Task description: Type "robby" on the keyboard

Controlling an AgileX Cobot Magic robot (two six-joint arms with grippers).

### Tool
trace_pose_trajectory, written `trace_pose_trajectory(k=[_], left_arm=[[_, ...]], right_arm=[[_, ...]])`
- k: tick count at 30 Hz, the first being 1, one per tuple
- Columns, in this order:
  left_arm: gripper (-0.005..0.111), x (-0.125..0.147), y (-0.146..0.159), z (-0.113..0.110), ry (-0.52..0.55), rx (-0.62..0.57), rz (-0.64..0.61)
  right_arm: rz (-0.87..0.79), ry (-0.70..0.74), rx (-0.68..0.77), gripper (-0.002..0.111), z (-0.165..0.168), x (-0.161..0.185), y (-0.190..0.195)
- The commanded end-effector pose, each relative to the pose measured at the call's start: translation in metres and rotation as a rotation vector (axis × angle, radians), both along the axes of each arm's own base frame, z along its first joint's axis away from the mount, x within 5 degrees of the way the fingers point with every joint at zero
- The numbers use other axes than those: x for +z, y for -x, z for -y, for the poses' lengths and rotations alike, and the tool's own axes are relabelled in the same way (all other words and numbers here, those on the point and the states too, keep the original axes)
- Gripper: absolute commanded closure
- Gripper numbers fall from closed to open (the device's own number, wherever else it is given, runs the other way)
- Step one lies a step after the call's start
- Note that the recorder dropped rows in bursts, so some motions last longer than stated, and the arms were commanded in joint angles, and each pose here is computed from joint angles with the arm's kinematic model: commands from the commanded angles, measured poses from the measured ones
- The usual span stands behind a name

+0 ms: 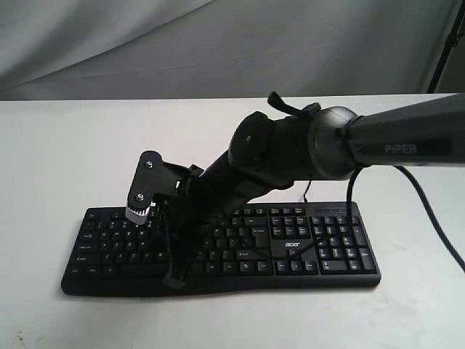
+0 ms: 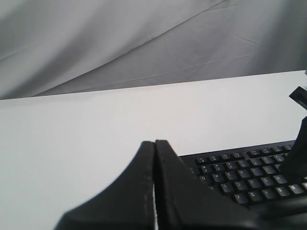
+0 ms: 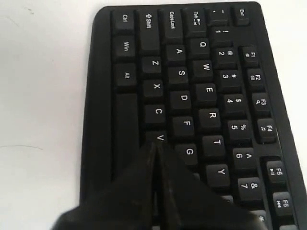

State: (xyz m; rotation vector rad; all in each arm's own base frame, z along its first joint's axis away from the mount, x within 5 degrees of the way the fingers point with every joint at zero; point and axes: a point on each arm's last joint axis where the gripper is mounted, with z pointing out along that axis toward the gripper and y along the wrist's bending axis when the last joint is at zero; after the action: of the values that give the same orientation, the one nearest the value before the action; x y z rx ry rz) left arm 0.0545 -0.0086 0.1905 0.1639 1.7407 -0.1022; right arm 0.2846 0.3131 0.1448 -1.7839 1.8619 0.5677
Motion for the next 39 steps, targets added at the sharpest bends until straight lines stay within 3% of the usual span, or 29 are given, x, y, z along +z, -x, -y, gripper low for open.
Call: trace_pose_trajectory(k=[1, 39], left_arm=[[0.107, -0.001, 0.000, 0.000, -0.001, -0.005, 0.005], [0.107, -0.001, 0.000, 0.000, -0.001, -0.005, 0.005]], right_arm=[[0.003, -0.006, 0.007, 0.108, -0.001, 0.000, 0.001], [0.009, -0.011, 0.000, 0.108, -0.004, -0.011, -0.003]])
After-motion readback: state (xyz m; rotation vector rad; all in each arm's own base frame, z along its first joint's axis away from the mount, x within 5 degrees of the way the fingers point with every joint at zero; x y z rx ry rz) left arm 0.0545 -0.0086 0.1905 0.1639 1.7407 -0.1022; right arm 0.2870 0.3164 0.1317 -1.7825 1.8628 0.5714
